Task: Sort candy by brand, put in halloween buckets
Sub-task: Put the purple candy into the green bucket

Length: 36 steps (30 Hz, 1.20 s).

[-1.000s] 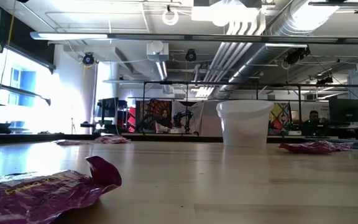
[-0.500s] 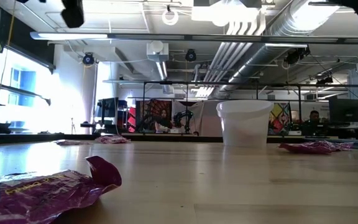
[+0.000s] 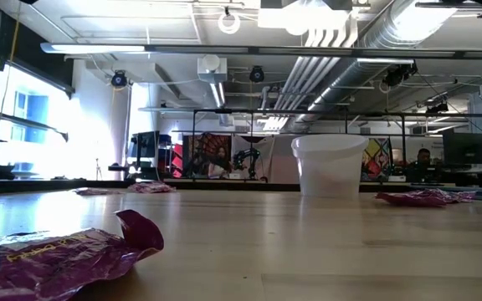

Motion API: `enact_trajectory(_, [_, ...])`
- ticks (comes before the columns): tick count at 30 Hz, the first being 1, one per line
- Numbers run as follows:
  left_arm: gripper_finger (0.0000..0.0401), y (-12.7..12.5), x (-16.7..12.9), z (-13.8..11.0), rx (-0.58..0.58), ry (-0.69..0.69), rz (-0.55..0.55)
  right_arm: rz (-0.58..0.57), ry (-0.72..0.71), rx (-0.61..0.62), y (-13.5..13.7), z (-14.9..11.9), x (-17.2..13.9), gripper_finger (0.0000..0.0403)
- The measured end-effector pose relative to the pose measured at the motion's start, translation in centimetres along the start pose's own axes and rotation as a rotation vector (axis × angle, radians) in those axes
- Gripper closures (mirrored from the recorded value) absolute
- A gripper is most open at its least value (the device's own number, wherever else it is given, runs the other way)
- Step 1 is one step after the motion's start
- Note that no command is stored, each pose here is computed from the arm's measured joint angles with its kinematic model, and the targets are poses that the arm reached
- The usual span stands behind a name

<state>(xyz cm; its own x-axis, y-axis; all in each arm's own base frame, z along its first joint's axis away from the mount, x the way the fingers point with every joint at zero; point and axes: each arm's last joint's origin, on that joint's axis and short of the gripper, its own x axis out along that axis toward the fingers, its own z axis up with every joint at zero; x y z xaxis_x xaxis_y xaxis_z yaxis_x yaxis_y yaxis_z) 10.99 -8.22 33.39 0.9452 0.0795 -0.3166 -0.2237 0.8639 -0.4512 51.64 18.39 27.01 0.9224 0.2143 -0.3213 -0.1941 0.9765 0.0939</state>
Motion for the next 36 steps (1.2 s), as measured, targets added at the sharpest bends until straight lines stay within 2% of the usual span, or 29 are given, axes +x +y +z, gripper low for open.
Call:
enact_trajectory(4, [0.0401, 0.0, 0.0, 0.0, 0.0, 0.0, 0.0, 0.013, 0.176, -0.018, 0.3, 3.0, -2.9, 0.0149])
enact_trajectory(7, [0.0401, 0.0, 0.0, 0.0, 0.002, 0.003, 0.0, 0.029, 0.338, 0.068, 0.8, 2.7, -4.7, 0.0149])
enact_trajectory(10, [0.0401, 0.0, 0.0, -0.1, 0.006, 0.006, 0.002, 0.006, 0.607, 0.172, 2.1, -0.3, -6.4, 0.0149])
enact_trajectory(14, [0.0401, 0.0, 0.1, -0.1, 0.018, 0.006, 0.002, -0.108, 0.917, 0.229, 4.7, -5.1, -8.4, 0.0149])
enact_trajectory(18, [0.0401, 0.0, 0.0, 0.0, 0.041, 0.005, 0.001, -0.169, 1.124, 0.268, 7.9, -8.9, -11.6, 0.0149])
enact_trajectory(22, [0.0401, 0.1, -0.1, 0.0, 0.045, 0.001, -0.004, -0.177, 1.298, 0.452, 10.0, -12.3, -15.8, 0.0149])
enact_trajectory(26, [0.0401, 0.1, -0.1, 0.1, 0.059, 0.001, -0.009, -0.104, 1.273, 0.737, 11.0, -13.8, -19.4, 0.0149])
enact_trajectory(29, [0.0401, 0.1, -0.1, 0.1, 0.074, 0.001, -0.009, -0.145, 1.223, 0.931, 11.0, -15.4, -20.9, 0.0149])
enact_trajectory(32, [0.0401, 0.1, -0.1, 0.1, 0.075, 0.001, -0.009, -0.213, 1.217, 1.007, 10.3, -17.3, -21.0, 0.0149])
enact_trajectory(36, [0.0401, 0.1, -0.2, 0.1, 0.074, 0.001, -0.009, -0.225, 1.203, 1.028, 9.7, -18.7, -20.5, 0.0149])
